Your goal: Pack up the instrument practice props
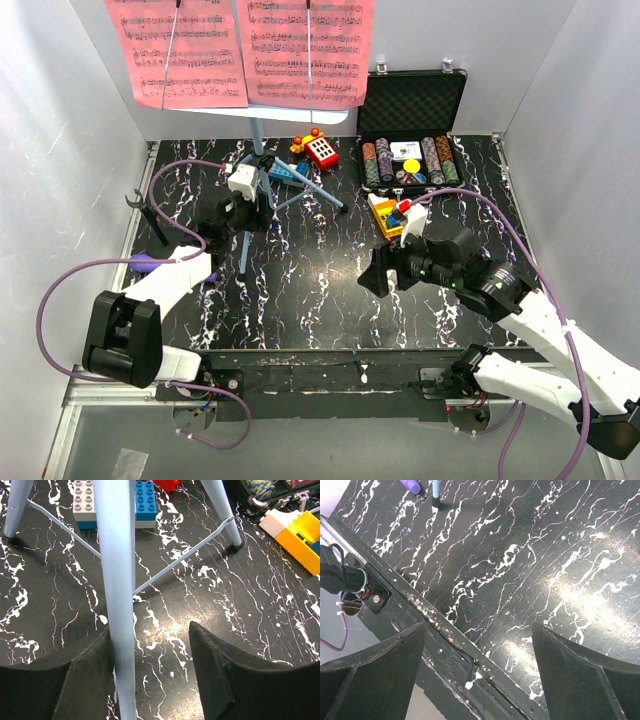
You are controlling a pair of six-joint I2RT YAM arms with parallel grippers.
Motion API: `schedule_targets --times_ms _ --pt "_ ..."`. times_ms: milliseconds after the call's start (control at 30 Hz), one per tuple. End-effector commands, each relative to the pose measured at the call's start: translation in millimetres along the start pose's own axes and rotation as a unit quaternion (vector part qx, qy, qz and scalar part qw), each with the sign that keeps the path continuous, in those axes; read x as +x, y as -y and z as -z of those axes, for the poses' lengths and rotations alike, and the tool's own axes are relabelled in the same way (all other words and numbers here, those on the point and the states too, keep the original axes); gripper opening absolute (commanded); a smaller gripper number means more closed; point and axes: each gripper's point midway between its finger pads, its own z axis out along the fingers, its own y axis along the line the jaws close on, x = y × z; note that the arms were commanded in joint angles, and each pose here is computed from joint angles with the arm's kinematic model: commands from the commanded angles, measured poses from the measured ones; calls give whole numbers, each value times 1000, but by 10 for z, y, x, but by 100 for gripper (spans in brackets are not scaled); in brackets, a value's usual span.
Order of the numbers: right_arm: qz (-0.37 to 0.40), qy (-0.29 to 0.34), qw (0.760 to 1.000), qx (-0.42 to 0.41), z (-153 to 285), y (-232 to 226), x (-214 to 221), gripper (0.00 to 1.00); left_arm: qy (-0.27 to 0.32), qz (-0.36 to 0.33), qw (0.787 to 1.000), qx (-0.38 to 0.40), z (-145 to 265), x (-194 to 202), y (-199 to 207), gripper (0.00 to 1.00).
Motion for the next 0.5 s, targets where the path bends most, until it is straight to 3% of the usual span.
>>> schedule_targets --times_ms 0,133,467 --pt "10 31 999 2 133 -34 -178 94 13 -24 1000 -9 7 -135 20 52" --pt "8 31 999 4 134 -24 -174 94 13 -40 999 7 36 -144 119 35" --pt "8 40 999 15 203 7 -195 93 13 -47 997 61 119 -113 525 10"
